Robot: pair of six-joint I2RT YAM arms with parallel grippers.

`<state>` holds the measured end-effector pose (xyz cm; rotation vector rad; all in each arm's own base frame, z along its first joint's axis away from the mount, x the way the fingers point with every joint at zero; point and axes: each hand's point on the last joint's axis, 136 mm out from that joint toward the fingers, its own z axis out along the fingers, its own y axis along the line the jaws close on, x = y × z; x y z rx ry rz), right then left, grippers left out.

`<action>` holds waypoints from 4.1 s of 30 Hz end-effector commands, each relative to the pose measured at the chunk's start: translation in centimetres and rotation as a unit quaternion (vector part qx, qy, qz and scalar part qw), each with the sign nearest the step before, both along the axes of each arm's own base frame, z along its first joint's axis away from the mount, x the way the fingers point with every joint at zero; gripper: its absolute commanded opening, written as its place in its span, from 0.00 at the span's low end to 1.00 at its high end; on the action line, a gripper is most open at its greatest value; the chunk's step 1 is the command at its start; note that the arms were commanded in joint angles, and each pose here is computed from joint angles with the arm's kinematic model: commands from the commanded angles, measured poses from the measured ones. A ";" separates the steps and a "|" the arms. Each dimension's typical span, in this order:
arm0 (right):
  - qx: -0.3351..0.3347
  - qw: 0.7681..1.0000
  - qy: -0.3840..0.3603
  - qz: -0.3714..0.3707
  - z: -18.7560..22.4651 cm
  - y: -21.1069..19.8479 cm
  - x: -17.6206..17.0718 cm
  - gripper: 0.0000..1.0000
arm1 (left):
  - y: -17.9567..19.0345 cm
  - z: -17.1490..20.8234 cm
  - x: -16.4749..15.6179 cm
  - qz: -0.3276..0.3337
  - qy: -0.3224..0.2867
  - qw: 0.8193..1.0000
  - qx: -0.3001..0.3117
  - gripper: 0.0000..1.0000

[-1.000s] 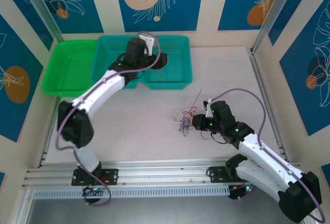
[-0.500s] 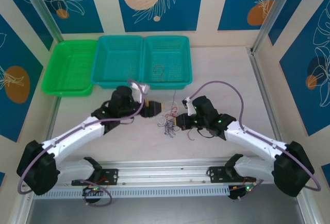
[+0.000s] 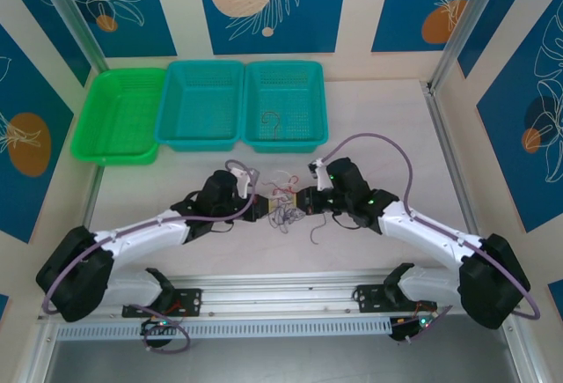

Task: Untangle the cables

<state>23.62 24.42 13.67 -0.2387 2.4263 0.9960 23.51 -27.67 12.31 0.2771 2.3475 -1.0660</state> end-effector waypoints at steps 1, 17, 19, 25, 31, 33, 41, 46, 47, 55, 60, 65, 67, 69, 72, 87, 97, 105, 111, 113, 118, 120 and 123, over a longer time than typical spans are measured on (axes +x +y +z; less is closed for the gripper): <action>-0.022 0.987 0.053 -0.150 -2.5 -6.9 1.5 0.03 | 6.0 -3.9 0.7 0.100 0.017 0.990 0.096 0.00; 0.066 0.994 0.056 -0.065 -1.3 -5.8 -0.2 0.23 | 7.8 -4.6 0.0 0.118 0.020 0.989 0.088 0.00; 0.069 0.994 0.056 -0.059 -1.0 -5.6 -0.1 0.28 | 7.7 -4.6 -0.1 0.114 0.017 0.990 0.084 0.00; -0.008 0.994 0.084 -0.067 -3.6 -5.8 0.0 0.46 | 8.6 -6.2 -0.4 0.130 0.034 0.985 0.106 0.00; -0.036 0.993 0.110 -0.004 -4.7 -3.0 -0.2 0.45 | 9.6 -8.2 -0.7 0.144 0.057 0.979 0.135 0.00; -0.046 0.994 0.100 0.001 -4.4 -2.5 0.5 0.45 | 9.2 -8.1 -0.7 0.138 0.055 0.981 0.124 0.00; -0.035 0.997 0.061 0.010 -2.0 -0.3 4.3 0.47 | 9.6 -7.4 -0.6 0.143 0.042 0.982 0.120 0.00; -0.077 0.995 0.068 0.012 -3.2 0.4 6.6 0.46 | 9.7 -6.9 -0.6 0.145 0.035 0.982 0.116 0.00; -0.085 0.994 0.072 0.011 -3.6 0.5 6.8 0.46 | 9.7 -6.9 -0.7 0.146 0.036 0.982 0.116 0.00; -0.094 0.990 0.101 0.020 -5.7 1.5 6.8 0.32 | 10.0 -6.6 -0.7 0.151 0.032 0.981 0.117 0.00; -0.098 0.990 0.103 0.006 -6.0 1.2 6.8 0.15 | 10.0 -6.4 -0.6 0.151 0.031 0.981 0.116 0.00; -0.109 0.991 0.074 -0.038 -4.7 -0.5 7.5 0.00 | 11.3 -6.6 -0.6 0.175 0.032 0.975 0.135 0.00; -0.103 0.990 0.056 -0.077 -3.5 -2.3 7.8 0.00 | 13.7 -7.1 -0.7 0.222 0.047 0.959 0.168 0.00; -0.092 0.987 0.047 -0.125 -2.6 -4.8 8.2 0.00 | 16.1 -7.7 -1.1 0.258 0.063 0.945 0.191 0.00; -0.071 0.976 0.024 -0.203 -1.2 -9.5 8.2 0.00 | 18.3 -8.0 -1.7 0.284 0.075 0.938 0.185 0.00; 0.047 0.959 -0.063 -0.273 6.3 -15.9 6.1 0.00 | 19.7 -7.0 -1.4 0.306 0.065 0.942 0.123 0.00; 0.050 0.994 0.090 -0.041 2.1 1.5 3.0 0.49 | 17.9 -5.5 -0.6 0.262 0.031 0.960 0.094 0.00; 0.058 0.977 0.199 -0.058 -4.3 7.1 6.4 0.50 | 17.7 -5.8 -0.6 0.260 0.032 0.961 0.089 0.00; 0.050 0.974 0.216 -0.046 -7.0 10.6 7.3 0.50 | 17.8 -5.9 -0.8 0.255 0.030 0.962 0.094 0.00; 0.043 0.973 0.221 -0.047 -7.9 11.2 7.3 0.50 | 17.8 -5.8 -0.8 0.253 0.029 0.962 0.095 0.00; 0.031 0.973 0.223 -0.056 -9.8 11.8 7.6 0.46 | 17.7 -5.9 -0.8 0.252 0.029 0.963 0.094 0.00; 0.022 0.975 0.212 -0.061 -10.1 11.7 7.8 0.42 | 17.7 -5.9 -0.8 0.252 0.029 0.963 0.093 0.00; 0.018 0.976 0.209 -0.060 -10.2 11.6 7.8 0.27 | 17.8 -5.9 -0.9 0.250 0.026 0.963 0.096 0.00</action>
